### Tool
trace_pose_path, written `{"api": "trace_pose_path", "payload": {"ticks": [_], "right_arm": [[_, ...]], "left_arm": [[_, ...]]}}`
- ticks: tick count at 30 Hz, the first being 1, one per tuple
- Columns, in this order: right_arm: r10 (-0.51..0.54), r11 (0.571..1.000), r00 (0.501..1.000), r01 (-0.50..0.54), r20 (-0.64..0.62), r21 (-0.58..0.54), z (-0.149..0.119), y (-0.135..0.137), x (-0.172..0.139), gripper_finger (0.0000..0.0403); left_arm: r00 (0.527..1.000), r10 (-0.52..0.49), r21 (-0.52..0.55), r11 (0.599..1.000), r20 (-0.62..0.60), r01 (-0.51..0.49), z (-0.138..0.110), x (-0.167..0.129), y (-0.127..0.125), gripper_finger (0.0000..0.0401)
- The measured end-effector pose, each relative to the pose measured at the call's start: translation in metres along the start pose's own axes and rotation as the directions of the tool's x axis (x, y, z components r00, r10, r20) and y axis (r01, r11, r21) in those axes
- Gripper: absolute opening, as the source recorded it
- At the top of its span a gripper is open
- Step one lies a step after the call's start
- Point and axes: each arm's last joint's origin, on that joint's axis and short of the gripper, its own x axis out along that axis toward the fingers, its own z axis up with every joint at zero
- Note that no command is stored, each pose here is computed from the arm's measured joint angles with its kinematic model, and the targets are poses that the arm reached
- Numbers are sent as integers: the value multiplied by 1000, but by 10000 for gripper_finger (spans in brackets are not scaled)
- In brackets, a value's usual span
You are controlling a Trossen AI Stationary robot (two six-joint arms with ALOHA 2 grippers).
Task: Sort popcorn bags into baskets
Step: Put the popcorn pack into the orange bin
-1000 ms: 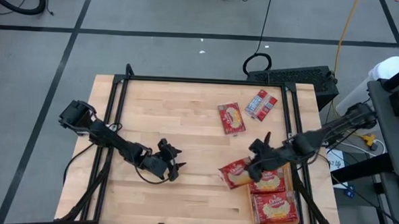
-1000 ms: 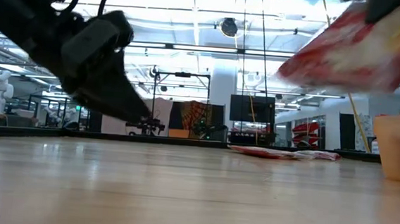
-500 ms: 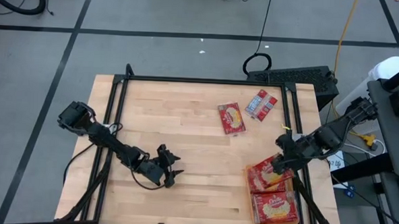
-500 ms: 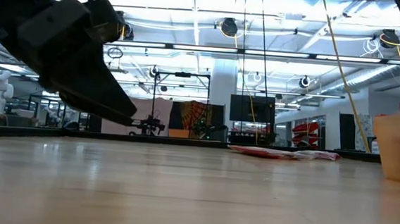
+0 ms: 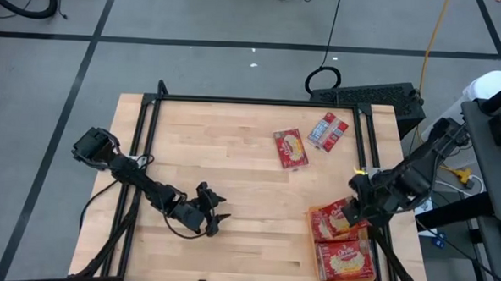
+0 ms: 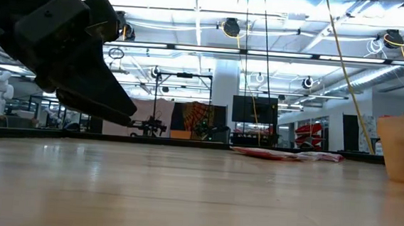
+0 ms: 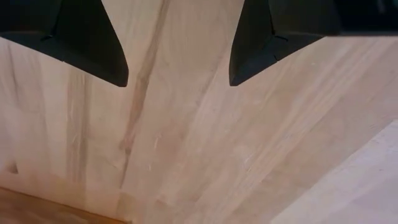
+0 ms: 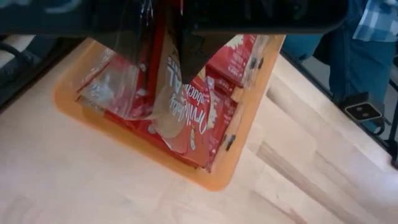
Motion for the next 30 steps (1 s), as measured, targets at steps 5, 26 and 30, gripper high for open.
{"api": "trace_pose_path", "payload": {"ticks": [5, 26, 30], "right_arm": [[0, 1000, 1000, 0, 26, -6, -4, 3, 3, 15], [-32, 999, 999, 31, 33, 32, -17, 25, 28, 92], [-35, 997, 999, 32, 35, 77, -17, 25, 28, 122]], "left_arm": [[1000, 0, 0, 1000, 0, 0, 0, 0, 0, 282], [1000, 0, 47, 999, 0, 0, 0, 0, 0, 282], [1000, 1, 62, 998, 1, -1, 0, 0, 0, 282]]}}
